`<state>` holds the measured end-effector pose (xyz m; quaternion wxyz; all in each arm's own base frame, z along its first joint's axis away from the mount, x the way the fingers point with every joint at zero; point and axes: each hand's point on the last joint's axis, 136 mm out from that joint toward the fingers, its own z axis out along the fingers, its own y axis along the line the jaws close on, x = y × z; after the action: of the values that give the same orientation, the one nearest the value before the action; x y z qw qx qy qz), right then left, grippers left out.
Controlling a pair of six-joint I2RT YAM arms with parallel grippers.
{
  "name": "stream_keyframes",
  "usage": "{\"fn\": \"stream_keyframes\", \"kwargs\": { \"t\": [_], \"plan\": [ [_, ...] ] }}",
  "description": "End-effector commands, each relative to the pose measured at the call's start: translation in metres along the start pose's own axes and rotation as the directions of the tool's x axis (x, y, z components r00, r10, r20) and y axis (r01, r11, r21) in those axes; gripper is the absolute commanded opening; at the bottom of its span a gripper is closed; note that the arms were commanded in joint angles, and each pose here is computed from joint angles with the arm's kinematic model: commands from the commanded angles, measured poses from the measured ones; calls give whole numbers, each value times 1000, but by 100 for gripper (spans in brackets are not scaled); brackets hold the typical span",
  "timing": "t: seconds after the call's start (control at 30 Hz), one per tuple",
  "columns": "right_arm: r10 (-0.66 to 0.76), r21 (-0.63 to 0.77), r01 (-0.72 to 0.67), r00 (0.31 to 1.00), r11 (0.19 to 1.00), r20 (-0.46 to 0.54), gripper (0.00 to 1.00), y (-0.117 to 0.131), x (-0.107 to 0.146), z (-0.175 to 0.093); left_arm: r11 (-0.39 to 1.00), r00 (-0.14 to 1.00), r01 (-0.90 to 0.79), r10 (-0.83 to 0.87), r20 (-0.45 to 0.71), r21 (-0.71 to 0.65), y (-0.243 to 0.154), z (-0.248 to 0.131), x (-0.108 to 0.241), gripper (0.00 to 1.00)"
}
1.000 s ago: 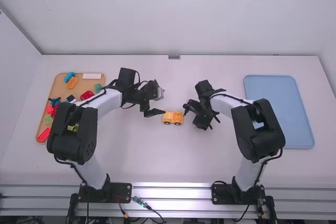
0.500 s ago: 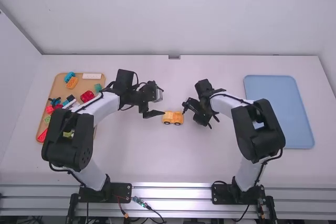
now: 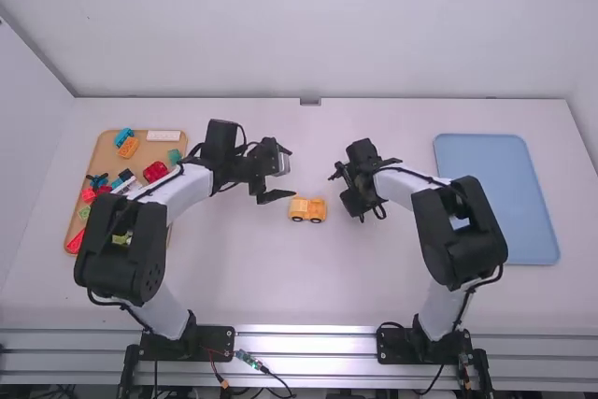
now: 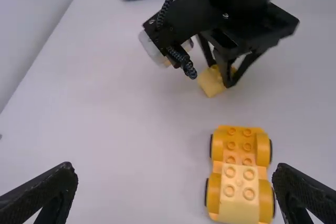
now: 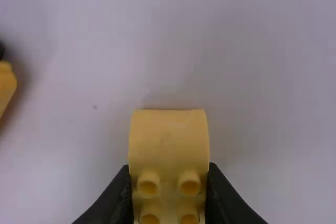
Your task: Assemble lego blocks to make yellow taxi
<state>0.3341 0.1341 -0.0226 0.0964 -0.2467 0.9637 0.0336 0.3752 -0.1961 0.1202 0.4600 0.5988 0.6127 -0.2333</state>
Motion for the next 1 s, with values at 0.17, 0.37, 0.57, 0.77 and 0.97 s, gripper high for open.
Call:
{"fn": "stream_keyframes", "kwargs": {
  "t": [0.17, 0.37, 0.57, 0.77, 0.97],
  "plan": [
    [690, 48, -688, 722, 724, -52, 0, -6, 17, 2, 992, 994, 108, -109, -6, -71, 13, -6, -5, 99],
    [929, 44, -930, 361, 365, -85, 0, 2, 19, 1, 993, 994, 113, -112, 18, -46, 9, -6, -9, 99],
    [993, 118, -989, -101, -94, -61, 0, 1, 29, 0, 993, 994, 112, -111, 18, -47, 9, -6, -9, 99],
    [895, 158, -885, -445, -439, -7, 0, 1, 36, -1, 993, 994, 112, -111, 17, -47, 9, -6, -9, 99],
    [846, 125, -839, -533, -529, 6, 3, -5, 29, 0, 992, 994, 113, -112, 17, -47, 9, -6, -9, 99]
  ]
}}
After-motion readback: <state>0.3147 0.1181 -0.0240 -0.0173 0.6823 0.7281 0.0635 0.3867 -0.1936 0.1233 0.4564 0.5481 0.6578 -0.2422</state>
